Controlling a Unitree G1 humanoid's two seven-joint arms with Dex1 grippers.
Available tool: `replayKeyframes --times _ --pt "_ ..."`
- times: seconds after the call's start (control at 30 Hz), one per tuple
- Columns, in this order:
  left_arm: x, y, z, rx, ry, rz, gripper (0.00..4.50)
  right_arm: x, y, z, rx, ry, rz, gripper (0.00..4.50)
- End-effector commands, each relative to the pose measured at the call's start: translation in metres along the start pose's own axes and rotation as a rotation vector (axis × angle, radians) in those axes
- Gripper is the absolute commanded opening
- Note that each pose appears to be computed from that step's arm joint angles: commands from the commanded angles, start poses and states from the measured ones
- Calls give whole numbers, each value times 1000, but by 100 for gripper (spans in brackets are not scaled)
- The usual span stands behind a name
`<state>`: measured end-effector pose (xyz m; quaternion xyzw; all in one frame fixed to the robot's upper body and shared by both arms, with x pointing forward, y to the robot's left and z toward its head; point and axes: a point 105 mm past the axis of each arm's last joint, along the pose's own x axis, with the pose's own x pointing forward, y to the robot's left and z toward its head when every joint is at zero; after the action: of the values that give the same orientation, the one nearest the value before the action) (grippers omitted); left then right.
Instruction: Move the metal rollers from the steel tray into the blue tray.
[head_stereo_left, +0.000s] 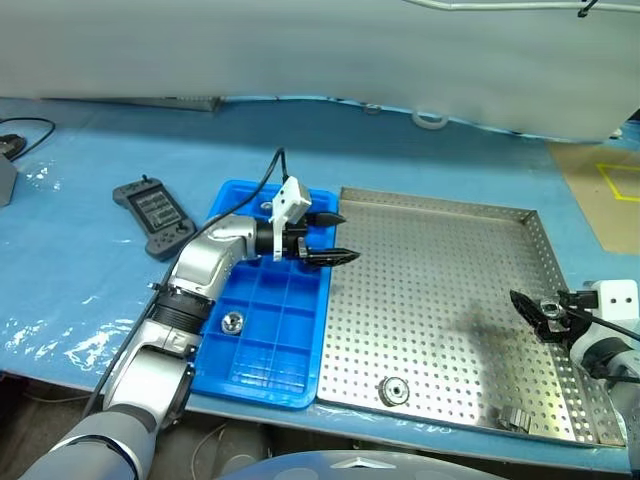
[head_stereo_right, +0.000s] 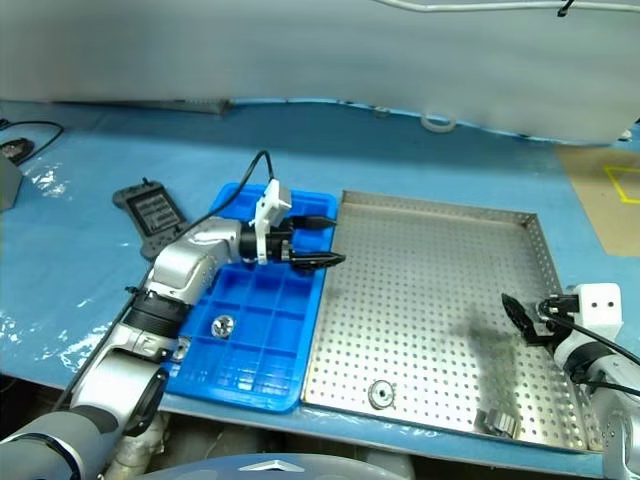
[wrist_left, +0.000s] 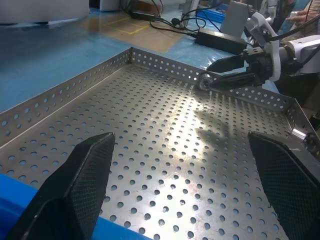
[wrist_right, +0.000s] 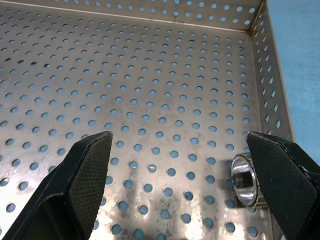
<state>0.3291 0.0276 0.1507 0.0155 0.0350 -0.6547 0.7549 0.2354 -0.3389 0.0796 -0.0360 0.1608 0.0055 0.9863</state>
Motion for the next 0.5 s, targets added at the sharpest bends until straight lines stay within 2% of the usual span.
replayKeyframes --times 0.03,0.23,0.5 --pt "-2 -2 13 32 -35 -2 448 1 -12 7 -62 -24 -41 450" --pt "-6 0 6 25 -20 8 448 4 -17 7 -64 -39 -51 450" --pt "6 -8 11 27 -27 -1 448 5 -25 -10 -81 -11 -99 450"
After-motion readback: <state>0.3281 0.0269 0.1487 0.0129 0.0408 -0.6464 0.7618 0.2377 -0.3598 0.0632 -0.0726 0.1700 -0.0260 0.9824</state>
